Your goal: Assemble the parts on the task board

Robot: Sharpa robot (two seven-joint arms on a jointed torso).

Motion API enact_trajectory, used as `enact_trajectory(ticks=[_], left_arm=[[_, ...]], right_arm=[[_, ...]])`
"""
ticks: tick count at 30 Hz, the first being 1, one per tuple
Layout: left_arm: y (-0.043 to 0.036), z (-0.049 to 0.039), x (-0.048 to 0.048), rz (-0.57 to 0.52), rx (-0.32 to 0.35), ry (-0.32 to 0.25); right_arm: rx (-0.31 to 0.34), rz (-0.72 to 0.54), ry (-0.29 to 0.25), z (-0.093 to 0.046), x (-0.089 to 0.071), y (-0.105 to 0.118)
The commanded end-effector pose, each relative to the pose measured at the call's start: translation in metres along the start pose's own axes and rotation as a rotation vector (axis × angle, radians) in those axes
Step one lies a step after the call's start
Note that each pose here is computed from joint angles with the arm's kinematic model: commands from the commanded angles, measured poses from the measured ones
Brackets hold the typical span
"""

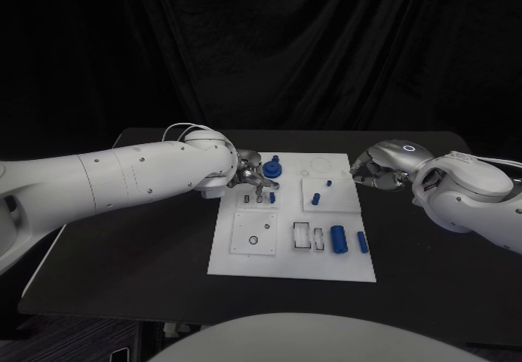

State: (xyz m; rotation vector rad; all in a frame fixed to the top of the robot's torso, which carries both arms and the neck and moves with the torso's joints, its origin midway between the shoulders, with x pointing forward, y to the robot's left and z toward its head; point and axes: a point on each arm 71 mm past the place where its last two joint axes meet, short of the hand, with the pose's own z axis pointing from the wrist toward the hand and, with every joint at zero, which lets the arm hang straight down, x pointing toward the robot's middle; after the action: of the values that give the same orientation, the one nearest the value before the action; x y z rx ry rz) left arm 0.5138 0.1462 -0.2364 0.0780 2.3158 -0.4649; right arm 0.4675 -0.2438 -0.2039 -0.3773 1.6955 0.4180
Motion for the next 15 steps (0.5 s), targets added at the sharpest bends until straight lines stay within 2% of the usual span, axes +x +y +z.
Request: enact_trajectory(ticks=[1,15], left_arm=[[-0.0034,0.0008,0.0024,0.001,0.011,0.008],[-0.0067,0.0036,0.0058,0.007,0.010,0.024]], right_arm=[[0.020,-0.002,0.003,0.0002,0.0018,-0.0014],[0.025,-0.003,0.003,0.0011,0.0034,-0.0029]])
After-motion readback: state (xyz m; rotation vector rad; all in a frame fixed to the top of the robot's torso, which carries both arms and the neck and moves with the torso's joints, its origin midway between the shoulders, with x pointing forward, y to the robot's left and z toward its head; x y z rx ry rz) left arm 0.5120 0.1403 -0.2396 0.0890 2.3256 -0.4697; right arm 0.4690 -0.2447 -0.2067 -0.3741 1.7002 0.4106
